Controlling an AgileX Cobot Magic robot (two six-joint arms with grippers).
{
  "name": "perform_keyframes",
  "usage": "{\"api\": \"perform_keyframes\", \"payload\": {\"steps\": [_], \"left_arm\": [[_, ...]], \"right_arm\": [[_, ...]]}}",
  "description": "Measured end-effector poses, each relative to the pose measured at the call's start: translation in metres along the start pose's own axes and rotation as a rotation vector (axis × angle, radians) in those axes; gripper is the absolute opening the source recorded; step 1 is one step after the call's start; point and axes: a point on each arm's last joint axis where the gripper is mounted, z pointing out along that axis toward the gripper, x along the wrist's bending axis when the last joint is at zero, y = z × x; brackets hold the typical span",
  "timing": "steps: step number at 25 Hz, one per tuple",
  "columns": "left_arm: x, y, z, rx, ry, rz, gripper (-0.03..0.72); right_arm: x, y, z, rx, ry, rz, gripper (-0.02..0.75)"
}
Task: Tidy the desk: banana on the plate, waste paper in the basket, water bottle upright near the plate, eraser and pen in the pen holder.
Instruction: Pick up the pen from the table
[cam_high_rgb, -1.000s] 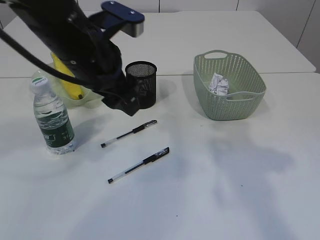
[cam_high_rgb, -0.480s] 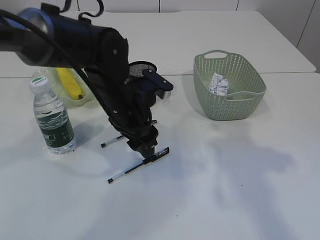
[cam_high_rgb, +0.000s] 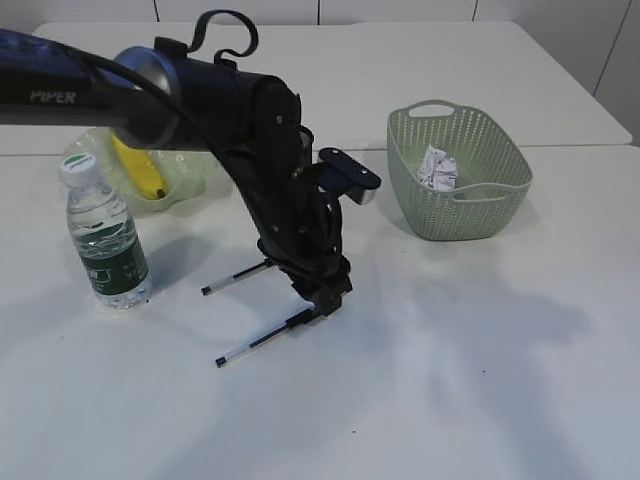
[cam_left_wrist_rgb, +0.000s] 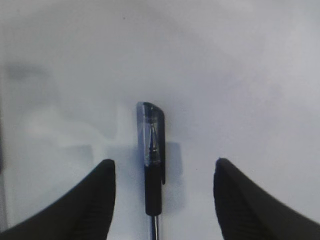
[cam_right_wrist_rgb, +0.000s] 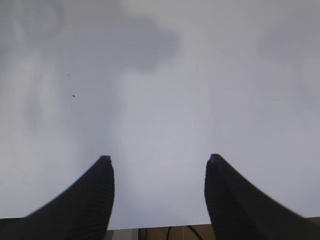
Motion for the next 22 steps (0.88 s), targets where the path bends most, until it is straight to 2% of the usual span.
{"api": "perform_keyframes", "payload": {"steps": [7, 22], "left_arm": [[0.002, -0.007, 0.021, 0.059, -0.005, -0.028, 0.435], [0.003, -0.008, 0.031, 0.07, -0.004, -0.029, 0.435]], "right_arm": [[0.0, 0.0, 0.0, 0.0, 0.0, 0.0, 0.429], [0.0, 0.0, 0.0, 0.0, 0.0, 0.0, 0.429]]}}
